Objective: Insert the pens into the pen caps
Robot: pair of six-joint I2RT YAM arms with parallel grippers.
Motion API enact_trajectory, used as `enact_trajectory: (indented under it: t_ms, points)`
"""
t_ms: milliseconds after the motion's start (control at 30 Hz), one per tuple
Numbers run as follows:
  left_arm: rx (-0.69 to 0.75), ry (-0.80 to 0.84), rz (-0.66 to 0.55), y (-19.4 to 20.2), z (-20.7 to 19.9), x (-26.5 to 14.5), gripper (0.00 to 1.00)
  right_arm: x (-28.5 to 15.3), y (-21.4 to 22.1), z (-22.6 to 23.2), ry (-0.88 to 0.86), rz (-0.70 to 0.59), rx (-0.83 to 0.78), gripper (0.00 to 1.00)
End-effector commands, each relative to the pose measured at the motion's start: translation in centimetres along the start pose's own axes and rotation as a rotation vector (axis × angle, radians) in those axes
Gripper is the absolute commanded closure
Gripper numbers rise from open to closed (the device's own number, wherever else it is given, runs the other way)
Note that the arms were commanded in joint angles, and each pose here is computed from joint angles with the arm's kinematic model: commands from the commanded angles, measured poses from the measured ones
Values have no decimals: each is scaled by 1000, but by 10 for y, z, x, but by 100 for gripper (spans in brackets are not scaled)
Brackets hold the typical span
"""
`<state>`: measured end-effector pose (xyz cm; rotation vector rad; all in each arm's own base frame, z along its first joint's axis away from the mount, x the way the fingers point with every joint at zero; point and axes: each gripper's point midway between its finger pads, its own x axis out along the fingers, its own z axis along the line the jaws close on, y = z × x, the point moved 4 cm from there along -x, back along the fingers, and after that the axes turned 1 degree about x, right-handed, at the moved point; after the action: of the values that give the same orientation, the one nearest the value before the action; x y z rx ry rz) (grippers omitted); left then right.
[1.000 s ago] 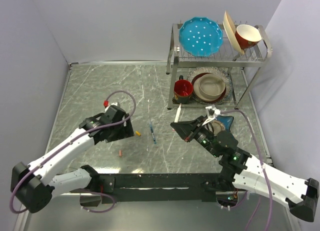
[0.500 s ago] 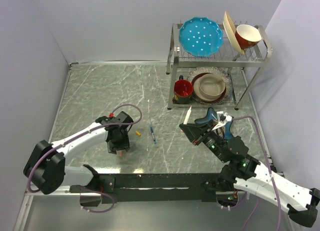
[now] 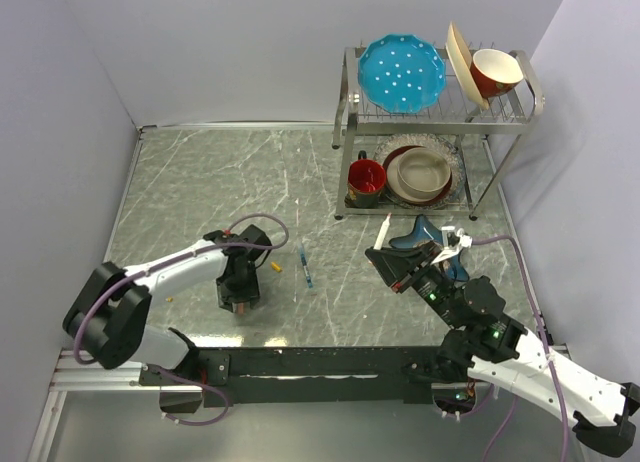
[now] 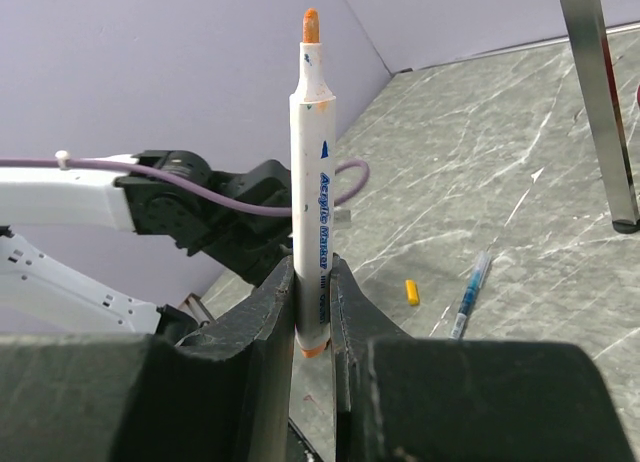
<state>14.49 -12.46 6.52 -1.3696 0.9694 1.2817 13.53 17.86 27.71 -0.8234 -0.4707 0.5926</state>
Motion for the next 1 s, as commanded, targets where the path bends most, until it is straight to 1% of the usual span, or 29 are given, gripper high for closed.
enact_trajectory:
  t_ms: [0,100,167,300,333,433,500,600,667,900,967]
  points:
    - [9,-16,-16,-10,-7,9,49,-3,-12,6,-21,-38,-9,100]
    - [18,-49,-11,-12,-7,15,54,-5,-15,6,-14,-39,-22,100]
    - [19,-54,-6,-11,-6,17,60,-7,-17,5,-8,-43,-24,100]
    - [20,-44,-3,-11,-7,16,67,-11,-20,4,-4,-62,-21,100]
    - [21,-47,-7,-11,-6,16,70,-11,-20,4,-5,-64,-18,100]
    - [24,-55,-2,-12,-8,19,74,-11,-17,1,6,-58,-21,100]
    - [28,-59,1,-13,-8,21,73,-11,-15,0,10,-50,-25,100]
    - [29,-85,-10,-15,-6,21,65,-11,-18,3,3,-52,-19,100]
    - [28,-95,-23,-17,-5,21,63,-12,-20,4,-2,-56,-16,100]
    - [32,-99,-27,-19,-6,25,67,-12,-16,2,-4,-53,-1,100]
    - [30,-94,-26,-20,-8,28,71,-11,-14,4,-9,-39,8,100]
